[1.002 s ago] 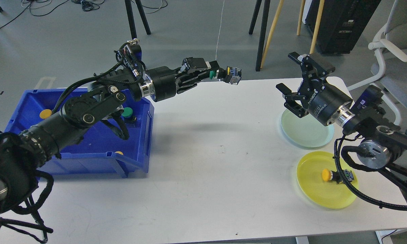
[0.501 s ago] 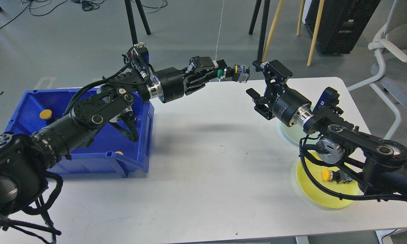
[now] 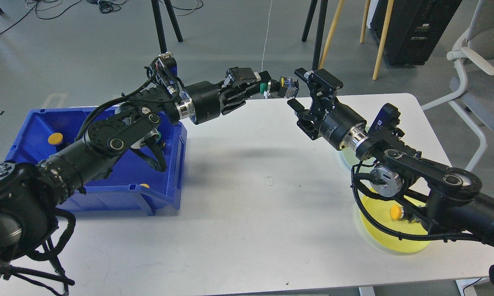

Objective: Pass button and place on color plate
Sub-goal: 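Grasp the green button from the left gripper with the right gripper, then carry the button with the right gripper over the pale green plate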

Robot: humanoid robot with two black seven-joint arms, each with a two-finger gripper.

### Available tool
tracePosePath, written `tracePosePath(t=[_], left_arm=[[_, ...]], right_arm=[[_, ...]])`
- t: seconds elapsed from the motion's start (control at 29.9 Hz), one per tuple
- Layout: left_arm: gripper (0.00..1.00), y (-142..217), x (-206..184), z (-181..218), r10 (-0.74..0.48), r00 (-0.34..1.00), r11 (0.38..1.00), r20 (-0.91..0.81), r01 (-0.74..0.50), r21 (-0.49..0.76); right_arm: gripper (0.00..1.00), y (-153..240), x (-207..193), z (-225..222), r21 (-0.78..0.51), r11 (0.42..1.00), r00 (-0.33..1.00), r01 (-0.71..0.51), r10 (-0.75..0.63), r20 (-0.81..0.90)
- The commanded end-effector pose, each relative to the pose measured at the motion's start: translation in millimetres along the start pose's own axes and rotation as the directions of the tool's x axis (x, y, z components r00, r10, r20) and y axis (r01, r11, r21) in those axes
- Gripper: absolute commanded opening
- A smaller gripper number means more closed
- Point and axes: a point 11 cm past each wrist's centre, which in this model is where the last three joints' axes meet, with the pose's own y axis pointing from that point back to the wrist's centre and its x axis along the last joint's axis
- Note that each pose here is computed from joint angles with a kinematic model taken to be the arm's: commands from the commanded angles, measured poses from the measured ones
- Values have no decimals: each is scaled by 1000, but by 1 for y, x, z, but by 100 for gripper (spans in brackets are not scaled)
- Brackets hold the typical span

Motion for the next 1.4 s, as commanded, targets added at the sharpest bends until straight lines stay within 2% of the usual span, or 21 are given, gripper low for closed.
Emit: tracePosePath(t=[0.0, 0.27, 0.4, 0.5, 0.67, 0.8, 0.83, 0.9, 0.94, 1.0, 1.14, 1.3, 1.37], left_arm=[[8, 0, 0, 0, 0, 1000, 1000, 0, 0, 0], [8, -1, 0, 0, 0, 1000, 1000, -1, 0, -2], [8, -1, 0, 0, 0, 1000, 1000, -1, 0, -2], [8, -1, 0, 0, 0, 1000, 1000, -2, 0, -3], [8, -1, 0, 0, 0, 1000, 1000, -2, 0, -3], [10, 1, -2, -3, 2, 1000, 1000, -10, -2, 1], [12, 1, -2, -4, 2, 1000, 1000, -12, -2, 2], [26, 1, -1, -3, 9, 1000, 1000, -19, -9, -5], [37, 2, 0, -3, 17, 1000, 1000, -25, -17, -12], [66, 2, 2, -1, 34, 998, 999, -51, -36, -31], [78, 3, 2, -2, 50, 995, 998, -86, -54, -44], [80, 3, 3, -2, 51, 995, 997, -89, -56, -46], [80, 4, 2, -3, 52, 994, 997, -91, -56, -46]], right_arm=[[76, -1, 2, 1, 0, 1000, 1000, -11, 11, 0], [68, -5, -3, 2, 5, 1000, 1000, -10, 10, 9], [60, -6, -4, 2, 7, 1000, 1000, -9, 8, 10], [46, -6, -5, 1, 9, 1000, 1000, -6, 6, 11], [12, -6, -5, 1, 13, 1000, 1000, -5, 5, 11], [1, -5, -7, 3, 6, 1000, 1000, 0, 0, 11], [1, -5, -6, 3, 6, 1000, 1000, 0, 0, 10], [1, -5, -8, 4, 6, 1000, 1000, -1, 1, 12], [0, -4, -6, 3, 6, 1000, 1000, -10, 10, 10], [0, -5, -5, 3, 6, 1000, 1000, -23, 23, 5], [0, -4, 2, 4, 4, 998, 998, -70, 70, 6], [0, 1, 18, 6, 5, 983, 983, -181, 181, 12], [0, 9, 34, 12, -14, 954, 954, -299, 299, 30]])
